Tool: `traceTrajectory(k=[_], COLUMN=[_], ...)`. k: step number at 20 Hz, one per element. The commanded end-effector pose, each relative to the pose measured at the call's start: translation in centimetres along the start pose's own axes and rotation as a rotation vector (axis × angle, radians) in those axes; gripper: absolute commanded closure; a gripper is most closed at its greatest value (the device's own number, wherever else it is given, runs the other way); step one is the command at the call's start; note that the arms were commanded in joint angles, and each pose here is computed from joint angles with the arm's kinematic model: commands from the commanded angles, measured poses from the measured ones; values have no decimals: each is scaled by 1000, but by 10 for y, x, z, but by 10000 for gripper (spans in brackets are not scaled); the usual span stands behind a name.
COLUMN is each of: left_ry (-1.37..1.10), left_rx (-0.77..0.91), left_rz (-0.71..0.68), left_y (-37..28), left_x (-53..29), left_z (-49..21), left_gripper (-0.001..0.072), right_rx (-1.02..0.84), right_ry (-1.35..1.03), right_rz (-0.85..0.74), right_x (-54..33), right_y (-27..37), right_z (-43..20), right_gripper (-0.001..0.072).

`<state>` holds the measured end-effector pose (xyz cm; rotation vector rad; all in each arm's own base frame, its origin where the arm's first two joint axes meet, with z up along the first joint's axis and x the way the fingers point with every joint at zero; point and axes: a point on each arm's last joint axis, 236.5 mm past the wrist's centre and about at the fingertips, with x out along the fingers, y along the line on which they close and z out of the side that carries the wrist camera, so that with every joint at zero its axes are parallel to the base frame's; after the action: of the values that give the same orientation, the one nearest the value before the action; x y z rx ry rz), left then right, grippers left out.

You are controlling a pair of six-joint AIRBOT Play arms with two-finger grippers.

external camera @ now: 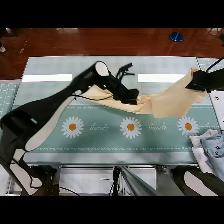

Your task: Fold the shirts.

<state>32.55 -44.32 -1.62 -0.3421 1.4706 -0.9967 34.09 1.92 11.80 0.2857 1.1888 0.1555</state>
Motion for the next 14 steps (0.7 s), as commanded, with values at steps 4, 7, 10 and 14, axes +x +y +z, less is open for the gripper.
traceTrajectory(k=[4, 7, 10, 14], left_ry=[-67, -55, -87, -254], left_rx=[-156, -229, -236, 64], left_rz=[-111, -103, -161, -148], left_y=[-19, -14, -26, -47], left_x=[80, 113, 122, 28], left_z=[6, -5, 0, 52], left_gripper=[683, 683, 683, 686], right_rx=[-12, -33, -51, -87], right_ry=[-55, -82, -107, -108], right_rz=[58, 66, 41, 3], right_x=[-21, -40, -54, -55], right_y=[21, 30, 29, 22], right_z=[-1, -10, -16, -17], right_gripper=[679, 679, 679, 680])
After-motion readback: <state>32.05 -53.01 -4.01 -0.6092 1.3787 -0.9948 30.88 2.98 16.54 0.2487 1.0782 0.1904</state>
